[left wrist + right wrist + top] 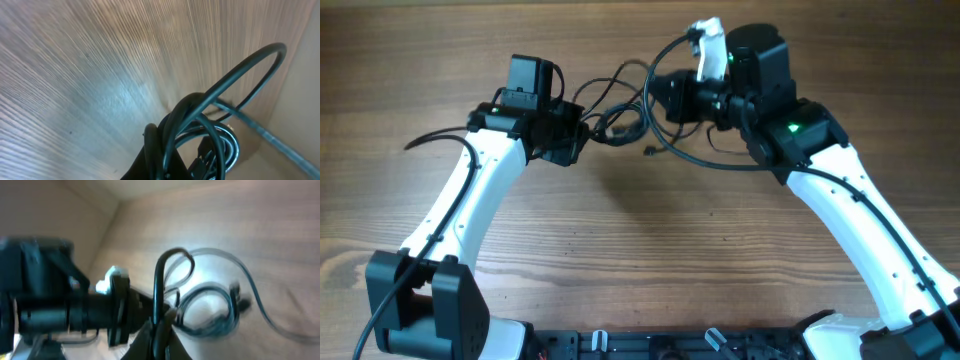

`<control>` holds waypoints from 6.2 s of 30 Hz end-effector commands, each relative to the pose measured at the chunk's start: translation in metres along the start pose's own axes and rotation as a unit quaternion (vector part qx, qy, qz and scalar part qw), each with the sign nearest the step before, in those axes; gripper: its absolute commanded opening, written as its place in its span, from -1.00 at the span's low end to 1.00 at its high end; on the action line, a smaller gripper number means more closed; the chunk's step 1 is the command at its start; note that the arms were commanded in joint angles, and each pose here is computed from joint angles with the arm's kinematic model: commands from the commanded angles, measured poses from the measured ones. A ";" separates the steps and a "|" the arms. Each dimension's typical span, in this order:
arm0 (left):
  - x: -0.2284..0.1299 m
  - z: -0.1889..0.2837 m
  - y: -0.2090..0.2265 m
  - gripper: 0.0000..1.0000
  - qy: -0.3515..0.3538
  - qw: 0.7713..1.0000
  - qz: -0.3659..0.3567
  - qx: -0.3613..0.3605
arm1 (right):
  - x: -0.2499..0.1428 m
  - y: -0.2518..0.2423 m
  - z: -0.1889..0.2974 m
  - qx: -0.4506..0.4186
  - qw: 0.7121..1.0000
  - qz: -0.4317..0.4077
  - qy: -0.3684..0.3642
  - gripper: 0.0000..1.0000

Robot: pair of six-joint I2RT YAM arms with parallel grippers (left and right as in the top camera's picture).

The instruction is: Untangle cables

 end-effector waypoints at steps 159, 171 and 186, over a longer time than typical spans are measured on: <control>-0.030 -0.009 0.015 0.24 0.008 0.977 -0.203 0.059 | -0.037 -0.024 -0.059 0.064 0.984 0.086 0.142 -0.91; -0.019 -0.006 0.012 -0.02 0.001 0.981 -0.189 0.048 | -0.012 -0.019 -0.057 0.102 0.983 0.137 0.070 -0.92; 0.010 0.004 -0.005 0.01 0.012 0.974 -0.224 -0.028 | -0.010 -0.038 -0.037 0.170 0.974 0.116 0.094 -0.91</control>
Point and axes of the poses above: each gripper's point midway between its finger pads, its own z axis back along the fingers, its own y axis along the line the jaws close on, x = y × z, the point moved 9 cm from there along z, back along the fingers, and after that the axes turned 4 degrees about z, right-handed, at the moved point
